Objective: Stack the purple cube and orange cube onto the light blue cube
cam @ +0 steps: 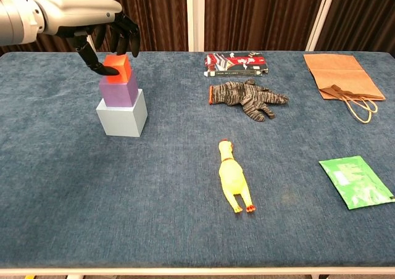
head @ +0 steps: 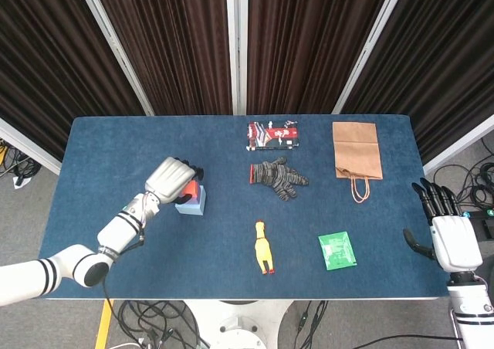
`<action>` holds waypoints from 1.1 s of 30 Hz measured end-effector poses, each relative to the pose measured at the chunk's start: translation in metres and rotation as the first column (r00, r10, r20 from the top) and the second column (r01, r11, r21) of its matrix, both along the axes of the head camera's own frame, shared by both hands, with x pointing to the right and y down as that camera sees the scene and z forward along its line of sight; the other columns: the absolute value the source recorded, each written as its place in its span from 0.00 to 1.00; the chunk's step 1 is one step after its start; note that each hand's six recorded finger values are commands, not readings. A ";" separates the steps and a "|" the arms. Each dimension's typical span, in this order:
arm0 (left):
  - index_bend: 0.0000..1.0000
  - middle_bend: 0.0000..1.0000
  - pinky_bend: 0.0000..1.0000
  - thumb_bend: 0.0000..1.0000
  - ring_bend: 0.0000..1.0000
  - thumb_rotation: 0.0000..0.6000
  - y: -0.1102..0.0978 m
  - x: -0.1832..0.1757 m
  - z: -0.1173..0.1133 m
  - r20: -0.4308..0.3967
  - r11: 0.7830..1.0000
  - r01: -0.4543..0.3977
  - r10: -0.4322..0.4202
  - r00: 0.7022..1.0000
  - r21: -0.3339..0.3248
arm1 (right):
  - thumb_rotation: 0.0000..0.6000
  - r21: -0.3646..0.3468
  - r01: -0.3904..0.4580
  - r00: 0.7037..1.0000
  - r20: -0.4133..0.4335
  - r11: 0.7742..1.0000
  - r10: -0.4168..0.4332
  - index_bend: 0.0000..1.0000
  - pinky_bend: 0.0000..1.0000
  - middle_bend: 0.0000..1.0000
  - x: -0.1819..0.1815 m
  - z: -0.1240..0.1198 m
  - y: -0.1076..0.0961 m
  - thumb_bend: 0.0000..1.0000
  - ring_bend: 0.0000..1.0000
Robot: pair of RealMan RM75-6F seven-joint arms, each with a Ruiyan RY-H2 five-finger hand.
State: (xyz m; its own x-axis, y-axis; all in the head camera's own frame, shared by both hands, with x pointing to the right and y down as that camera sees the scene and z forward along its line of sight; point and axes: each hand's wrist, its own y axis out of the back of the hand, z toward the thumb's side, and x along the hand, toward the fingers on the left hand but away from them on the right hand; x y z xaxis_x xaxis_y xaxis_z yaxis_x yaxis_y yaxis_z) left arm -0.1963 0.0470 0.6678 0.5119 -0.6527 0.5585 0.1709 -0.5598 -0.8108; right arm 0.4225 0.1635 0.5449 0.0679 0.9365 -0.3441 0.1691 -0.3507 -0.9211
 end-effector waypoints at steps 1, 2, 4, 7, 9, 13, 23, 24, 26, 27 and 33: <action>0.39 0.57 0.48 0.29 0.43 1.00 0.000 0.000 0.000 -0.002 1.000 0.001 -0.001 1.000 -0.004 | 1.00 0.000 -0.001 1.000 0.000 1.000 0.001 0.05 0.00 0.01 0.000 0.000 0.000 0.23 0.00; 0.35 0.52 0.46 0.27 0.40 1.00 0.001 0.000 0.000 -0.004 1.000 0.002 -0.002 1.000 -0.009 | 1.00 0.000 -0.001 1.000 0.000 1.000 0.001 0.05 0.00 0.01 0.000 0.000 0.000 0.23 0.00; 0.25 0.38 0.39 0.21 0.32 1.00 0.002 -0.001 0.001 -0.004 1.000 0.001 -0.001 1.000 -0.027 | 1.00 -0.001 -0.001 1.000 0.001 1.000 0.001 0.05 0.00 0.01 0.000 0.000 0.000 0.23 0.00; 0.19 0.26 0.35 0.17 0.25 1.00 0.003 -0.004 0.000 0.002 0.999 0.004 -0.004 1.000 -0.053 | 1.00 -0.001 0.000 1.000 0.002 1.000 0.000 0.05 0.00 0.01 0.000 0.000 0.000 0.23 0.00; 0.18 0.23 0.34 0.15 0.23 1.00 0.003 -0.006 -0.002 0.001 0.998 0.008 -0.008 1.000 -0.055 | 1.00 -0.001 0.000 1.000 0.003 1.000 0.000 0.05 0.00 0.01 0.000 -0.001 0.000 0.23 0.00; 0.17 0.23 0.33 0.13 0.22 1.00 0.001 -0.011 -0.008 -0.002 0.999 0.023 -0.023 1.000 -0.042 | 1.00 -0.002 -0.001 1.000 0.003 1.000 0.002 0.05 0.00 0.01 0.000 -0.001 -0.001 0.23 0.00; 0.15 0.23 0.31 0.09 0.21 1.00 0.014 -0.063 -0.020 0.057 0.986 0.158 -0.156 0.986 -0.052 | 1.00 -0.003 -0.001 1.000 0.005 1.000 0.001 0.05 0.00 0.01 0.000 -0.001 0.000 0.23 0.00; 0.15 0.23 0.31 0.09 0.20 1.00 0.017 -0.071 -0.020 0.066 0.983 0.177 -0.174 0.983 -0.054 | 1.00 -0.003 -0.001 1.000 0.005 1.000 0.001 0.05 0.00 0.01 0.001 -0.001 0.000 0.23 0.00; 0.15 0.23 0.31 0.08 0.20 1.00 0.024 -0.087 -0.021 0.076 0.974 0.222 -0.217 0.973 -0.053 | 1.00 -0.004 -0.001 1.000 0.005 1.000 0.002 0.05 0.00 0.01 0.000 -0.001 0.000 0.23 0.00; 0.15 0.23 0.31 0.07 0.20 1.00 0.027 -0.093 -0.021 0.077 0.969 0.242 -0.237 0.968 -0.049 | 1.00 -0.005 -0.001 1.000 0.005 1.000 0.001 0.05 0.00 0.01 0.000 -0.001 0.000 0.23 0.00; 0.15 0.22 0.30 0.03 0.20 1.00 0.044 -0.134 -0.028 0.046 0.938 0.341 -0.344 0.938 0.058 | 1.00 -0.007 -0.005 1.000 0.002 1.000 0.005 0.05 0.00 0.01 0.001 0.000 -0.001 0.23 0.00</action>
State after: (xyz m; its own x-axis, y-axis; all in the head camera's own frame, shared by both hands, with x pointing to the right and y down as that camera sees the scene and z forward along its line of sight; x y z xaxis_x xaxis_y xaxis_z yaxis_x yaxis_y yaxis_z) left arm -0.3305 0.0914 0.6395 0.2222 -0.8102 0.5425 0.0205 -0.5524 -0.8333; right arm 0.4237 0.1626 0.5448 0.0635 0.9346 -0.3501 0.1726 -0.3558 -0.9185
